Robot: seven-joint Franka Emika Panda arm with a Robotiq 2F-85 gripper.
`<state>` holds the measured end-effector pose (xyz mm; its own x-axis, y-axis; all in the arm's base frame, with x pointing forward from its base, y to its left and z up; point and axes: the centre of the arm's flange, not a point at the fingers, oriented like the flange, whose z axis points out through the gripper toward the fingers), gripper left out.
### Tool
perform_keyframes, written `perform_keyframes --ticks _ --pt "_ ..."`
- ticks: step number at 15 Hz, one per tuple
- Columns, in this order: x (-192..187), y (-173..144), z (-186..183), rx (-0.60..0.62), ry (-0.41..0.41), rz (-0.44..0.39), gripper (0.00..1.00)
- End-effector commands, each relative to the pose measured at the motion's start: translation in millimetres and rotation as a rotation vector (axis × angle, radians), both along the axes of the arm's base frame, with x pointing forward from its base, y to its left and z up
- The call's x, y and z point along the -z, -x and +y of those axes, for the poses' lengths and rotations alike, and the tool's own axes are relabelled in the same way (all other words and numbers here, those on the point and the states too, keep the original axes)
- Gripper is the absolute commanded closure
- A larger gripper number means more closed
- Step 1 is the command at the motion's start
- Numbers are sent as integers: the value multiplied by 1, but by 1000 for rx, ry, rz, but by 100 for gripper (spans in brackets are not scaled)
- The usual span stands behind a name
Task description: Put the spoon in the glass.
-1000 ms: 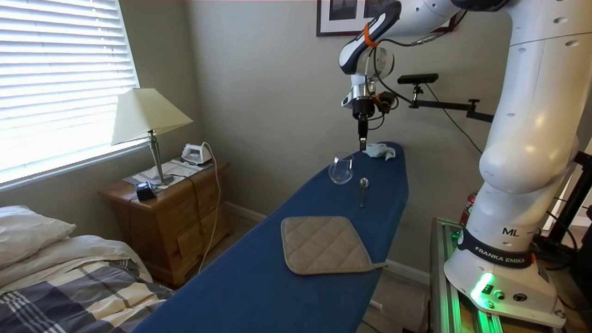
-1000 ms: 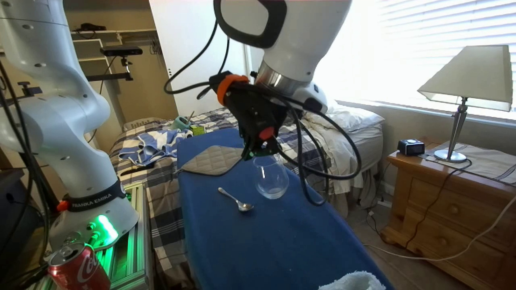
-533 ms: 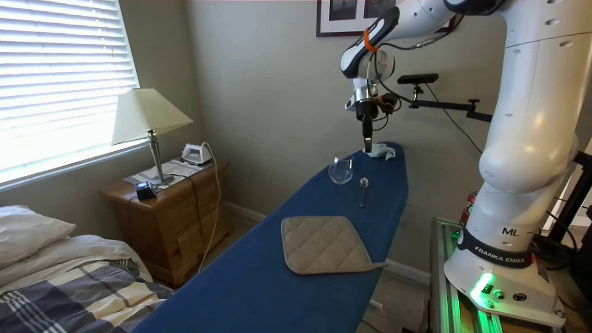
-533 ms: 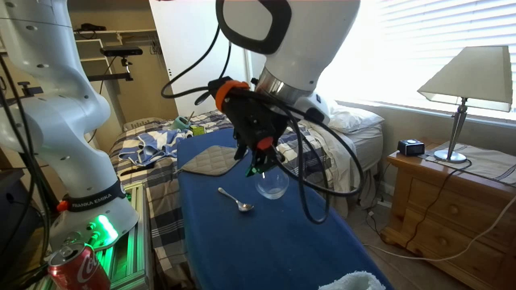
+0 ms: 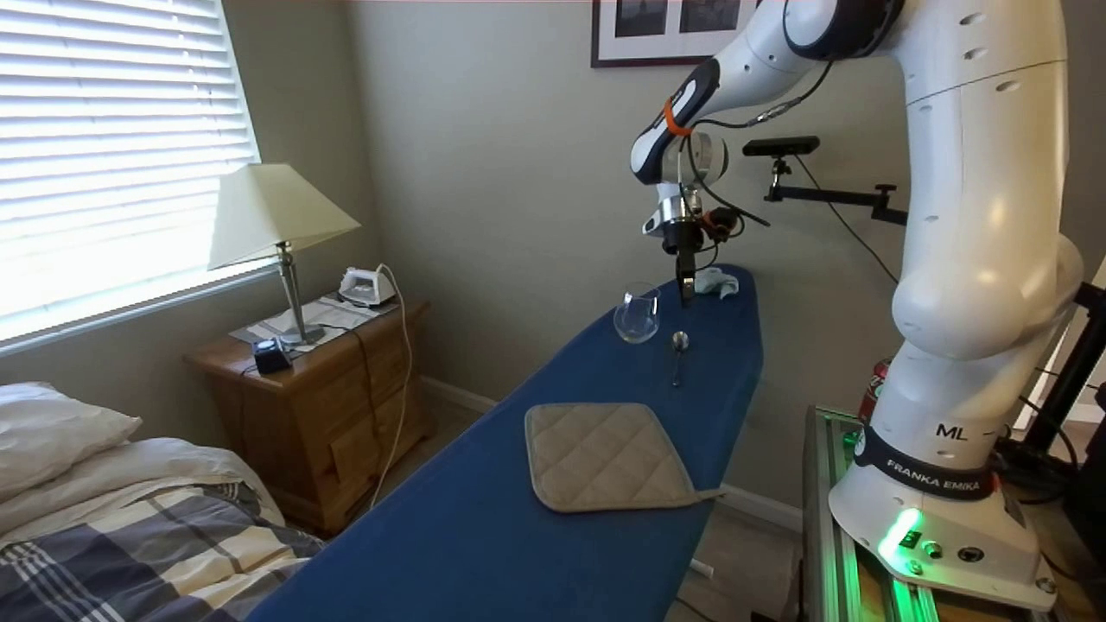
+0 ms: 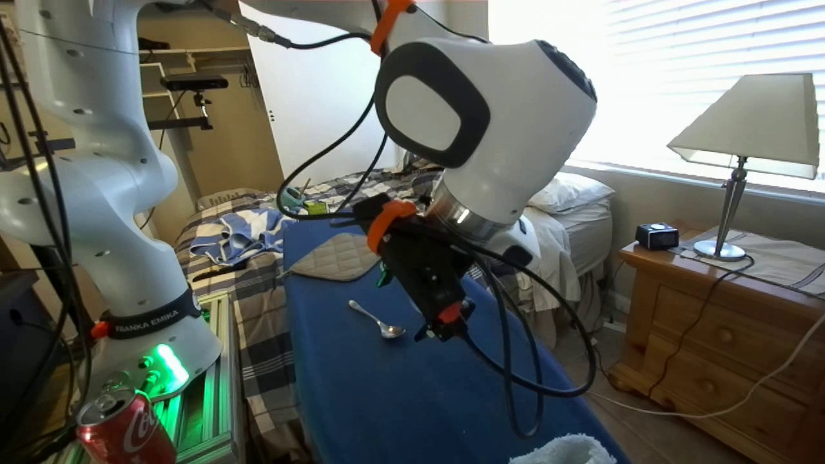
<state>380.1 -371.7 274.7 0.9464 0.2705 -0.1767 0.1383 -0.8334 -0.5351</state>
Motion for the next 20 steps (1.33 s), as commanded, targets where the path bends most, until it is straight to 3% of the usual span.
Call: perform_keyframes --ticks 1,16,17,18,20 --pt "19 -12 -10 -1 -25 -28 0" --pt "59 -11 16 36 -111 -7 0" --pt "59 -10 17 42 -117 -3 10" --pt "57 -10 17 49 -127 1 1" --pt "54 -10 19 59 -143 3 0"
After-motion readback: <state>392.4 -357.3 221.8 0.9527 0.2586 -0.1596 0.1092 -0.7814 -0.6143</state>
